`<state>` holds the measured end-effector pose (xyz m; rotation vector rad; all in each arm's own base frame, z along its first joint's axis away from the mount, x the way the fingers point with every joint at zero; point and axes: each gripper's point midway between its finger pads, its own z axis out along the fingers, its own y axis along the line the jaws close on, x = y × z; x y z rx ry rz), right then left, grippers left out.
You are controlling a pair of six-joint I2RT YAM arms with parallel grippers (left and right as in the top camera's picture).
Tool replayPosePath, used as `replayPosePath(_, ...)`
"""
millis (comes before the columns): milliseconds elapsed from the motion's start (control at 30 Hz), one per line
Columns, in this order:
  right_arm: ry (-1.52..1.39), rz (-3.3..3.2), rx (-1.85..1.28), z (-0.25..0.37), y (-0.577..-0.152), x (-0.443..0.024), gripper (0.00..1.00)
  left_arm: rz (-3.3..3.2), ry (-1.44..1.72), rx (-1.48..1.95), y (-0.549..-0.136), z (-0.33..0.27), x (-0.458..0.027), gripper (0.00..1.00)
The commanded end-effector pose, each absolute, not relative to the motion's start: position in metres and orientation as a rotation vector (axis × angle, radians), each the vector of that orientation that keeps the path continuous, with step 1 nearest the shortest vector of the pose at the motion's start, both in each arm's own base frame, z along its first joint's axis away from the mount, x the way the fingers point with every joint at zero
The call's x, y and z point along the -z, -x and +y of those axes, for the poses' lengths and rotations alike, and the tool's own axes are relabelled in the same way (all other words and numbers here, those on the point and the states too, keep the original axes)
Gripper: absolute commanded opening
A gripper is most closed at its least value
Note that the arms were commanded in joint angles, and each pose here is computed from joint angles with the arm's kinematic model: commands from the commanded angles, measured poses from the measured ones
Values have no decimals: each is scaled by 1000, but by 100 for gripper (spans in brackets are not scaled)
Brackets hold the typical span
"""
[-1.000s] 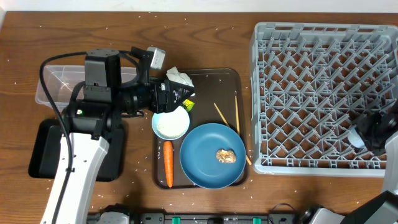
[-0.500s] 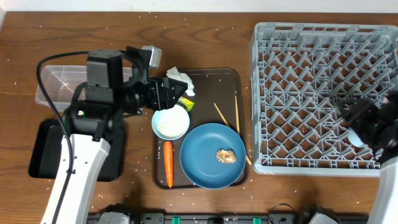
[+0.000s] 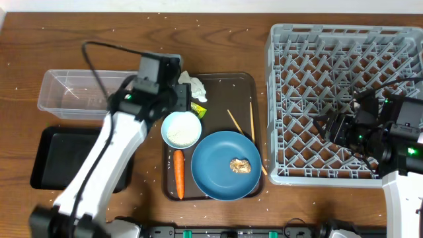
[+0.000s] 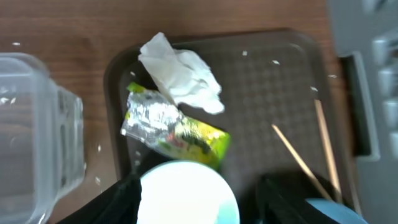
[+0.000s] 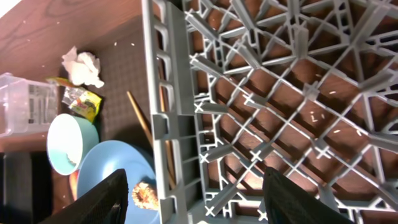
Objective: Sort waste into correct bins and load items into the dishwasher rack
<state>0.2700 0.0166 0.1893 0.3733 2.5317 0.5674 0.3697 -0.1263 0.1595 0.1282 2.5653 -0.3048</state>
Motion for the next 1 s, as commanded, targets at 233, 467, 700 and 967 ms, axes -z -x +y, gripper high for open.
replayPosePath(233,-387,2557,-547,16,-266,-187,63,2584,115,186,-426,-121,-85,61)
replayPosePath(467,-388,2558,-547,16,-266,-187,64,2527,1,261,-442,-148,-80,59)
replayPosePath(700,-393,2558,-548,16,-266,-186,64,2606,-80,220,-438,-154,-36,59)
replayPosePath(967,-401,2565,-551,17,-264,-185,63,2648,-108,199,-438,-155,-4,59)
